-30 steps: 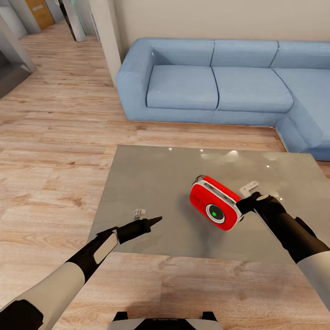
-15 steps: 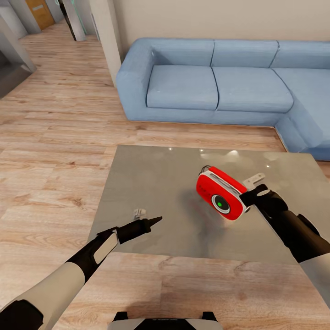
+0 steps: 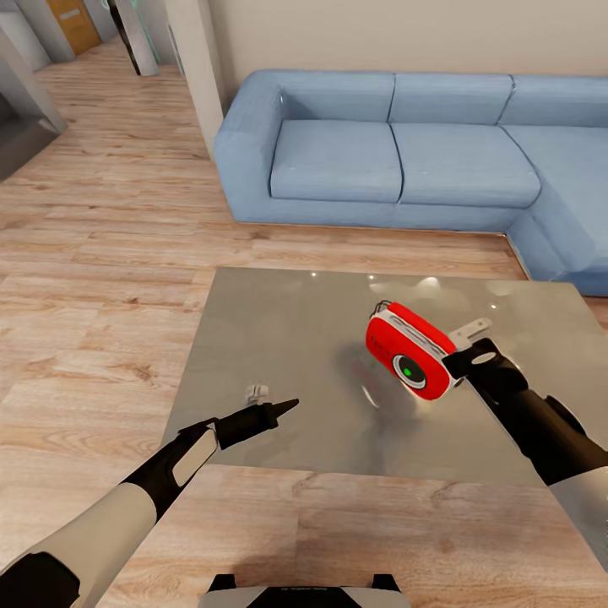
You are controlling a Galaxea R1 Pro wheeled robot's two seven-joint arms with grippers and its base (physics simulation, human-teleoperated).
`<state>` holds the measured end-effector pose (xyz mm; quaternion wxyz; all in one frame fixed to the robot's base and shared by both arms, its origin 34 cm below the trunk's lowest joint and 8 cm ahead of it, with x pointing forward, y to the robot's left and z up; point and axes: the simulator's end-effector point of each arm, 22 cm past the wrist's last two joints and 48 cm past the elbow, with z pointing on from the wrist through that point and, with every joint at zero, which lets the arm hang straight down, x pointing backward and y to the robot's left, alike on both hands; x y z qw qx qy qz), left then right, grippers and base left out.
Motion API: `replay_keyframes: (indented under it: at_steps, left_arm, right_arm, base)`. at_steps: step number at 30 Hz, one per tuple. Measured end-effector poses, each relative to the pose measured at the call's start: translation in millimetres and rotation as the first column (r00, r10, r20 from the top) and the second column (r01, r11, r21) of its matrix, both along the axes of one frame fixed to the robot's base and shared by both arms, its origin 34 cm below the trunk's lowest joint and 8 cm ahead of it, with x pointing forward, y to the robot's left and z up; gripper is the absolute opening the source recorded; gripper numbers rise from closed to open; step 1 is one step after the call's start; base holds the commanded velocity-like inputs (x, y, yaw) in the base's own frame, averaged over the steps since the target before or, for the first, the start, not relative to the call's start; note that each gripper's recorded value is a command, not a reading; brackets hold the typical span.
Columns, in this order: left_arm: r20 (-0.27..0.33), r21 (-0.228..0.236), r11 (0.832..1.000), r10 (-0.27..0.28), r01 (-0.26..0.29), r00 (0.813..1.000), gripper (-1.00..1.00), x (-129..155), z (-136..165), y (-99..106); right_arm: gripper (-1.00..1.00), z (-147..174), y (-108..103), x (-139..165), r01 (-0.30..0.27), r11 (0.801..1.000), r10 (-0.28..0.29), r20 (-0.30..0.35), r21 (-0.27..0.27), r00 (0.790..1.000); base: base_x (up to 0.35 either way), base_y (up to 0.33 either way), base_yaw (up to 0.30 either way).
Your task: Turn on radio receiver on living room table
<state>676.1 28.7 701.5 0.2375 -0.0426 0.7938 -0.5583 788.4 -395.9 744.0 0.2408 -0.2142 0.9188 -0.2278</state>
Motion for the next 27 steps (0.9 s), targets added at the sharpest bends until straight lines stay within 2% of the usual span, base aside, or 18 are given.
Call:
replay_keyframes:
  at_steps: [13,22,27]
  left_arm:
    - [0.000,0.001,1.000,0.000,0.000,1.000,-1.00,0.1,-0.2,0.5]
    - [0.001,-0.001,1.000,0.001,-0.001,1.000,-1.00,0.4,0.4,0.3]
    - [0.001,0.000,1.000,0.000,0.000,1.000,-1.00,0.3,0.2,0.4]
  right_arm:
    - [-1.00,-19.0,-13.7,-3.4,0.010,1.000,-0.010,0.009,-0.020,1.000]
    - [-1.00,-20.1,-13.3,-1.5,0.005,1.000,-0.005,0.021,-0.015,1.000]
    - [-1.00,-27.1,-17.4,-6.1,0.011,1.000,-0.011,0.005,-0.018,1.000]
  base:
    - [0.000,0.000,0.000]
    - [0.000,0.000,0.000]
    - [0.000,0.000,0.000]
